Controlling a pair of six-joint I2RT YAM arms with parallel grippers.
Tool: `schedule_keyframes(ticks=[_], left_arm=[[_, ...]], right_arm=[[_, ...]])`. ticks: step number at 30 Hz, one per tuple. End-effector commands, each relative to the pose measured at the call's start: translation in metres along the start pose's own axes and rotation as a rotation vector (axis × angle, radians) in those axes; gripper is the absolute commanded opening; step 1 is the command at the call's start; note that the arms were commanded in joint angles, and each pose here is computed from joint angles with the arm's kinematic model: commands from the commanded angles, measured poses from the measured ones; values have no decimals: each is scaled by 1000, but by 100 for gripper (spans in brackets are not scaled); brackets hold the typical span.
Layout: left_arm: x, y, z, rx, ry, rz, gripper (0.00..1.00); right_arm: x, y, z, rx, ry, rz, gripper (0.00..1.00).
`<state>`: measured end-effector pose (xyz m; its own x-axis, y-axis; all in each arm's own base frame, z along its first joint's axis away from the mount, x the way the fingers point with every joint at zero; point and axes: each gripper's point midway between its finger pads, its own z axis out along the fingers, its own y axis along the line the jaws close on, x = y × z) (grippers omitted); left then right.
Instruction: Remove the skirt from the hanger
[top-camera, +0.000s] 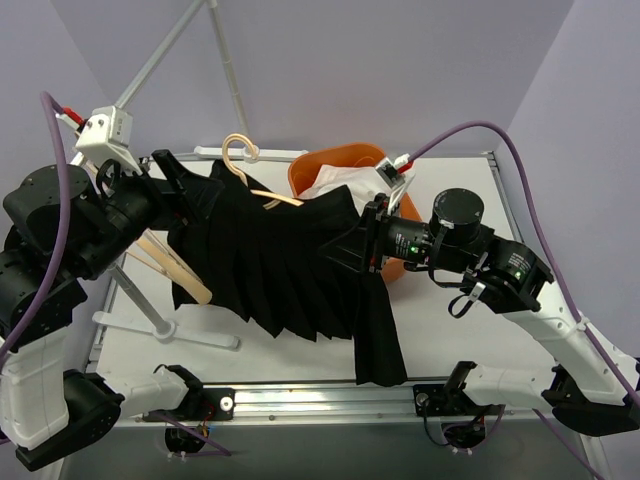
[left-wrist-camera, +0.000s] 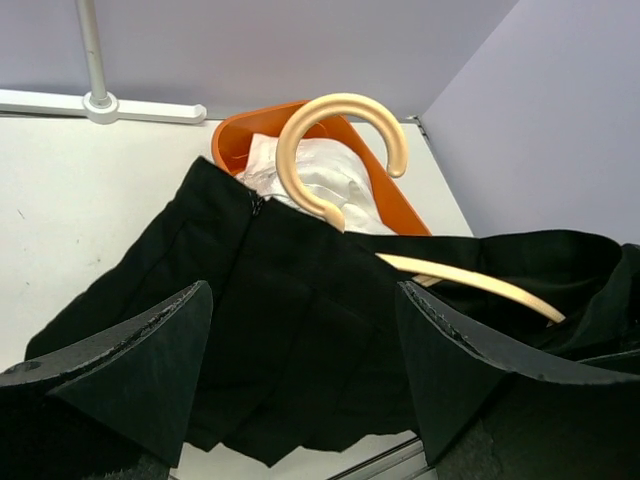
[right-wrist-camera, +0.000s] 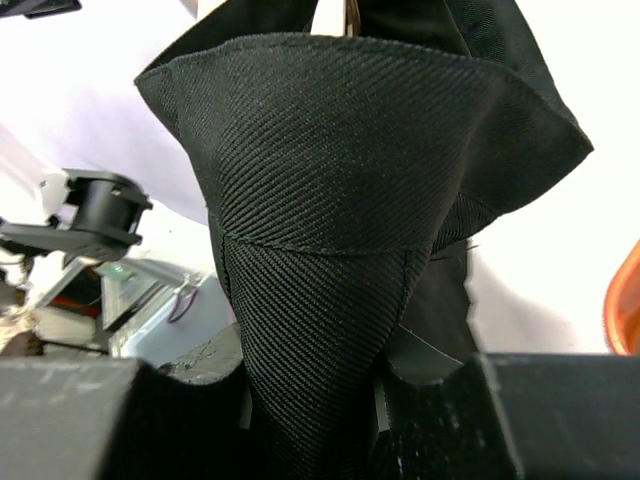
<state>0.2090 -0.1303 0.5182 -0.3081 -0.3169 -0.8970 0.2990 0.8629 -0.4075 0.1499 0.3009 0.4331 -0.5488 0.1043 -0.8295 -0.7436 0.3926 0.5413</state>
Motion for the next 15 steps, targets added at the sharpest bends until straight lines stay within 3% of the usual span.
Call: schedule_keyframes(ticks=[1, 15], left_arm=[[0, -5, -3, 22, 4, -22, 82], [12, -6, 12, 13, 49, -30, 74]], right_arm=[[-28, 38, -12, -158, -99, -7, 0], [-20, 56, -26, -236, -61, 7, 0]])
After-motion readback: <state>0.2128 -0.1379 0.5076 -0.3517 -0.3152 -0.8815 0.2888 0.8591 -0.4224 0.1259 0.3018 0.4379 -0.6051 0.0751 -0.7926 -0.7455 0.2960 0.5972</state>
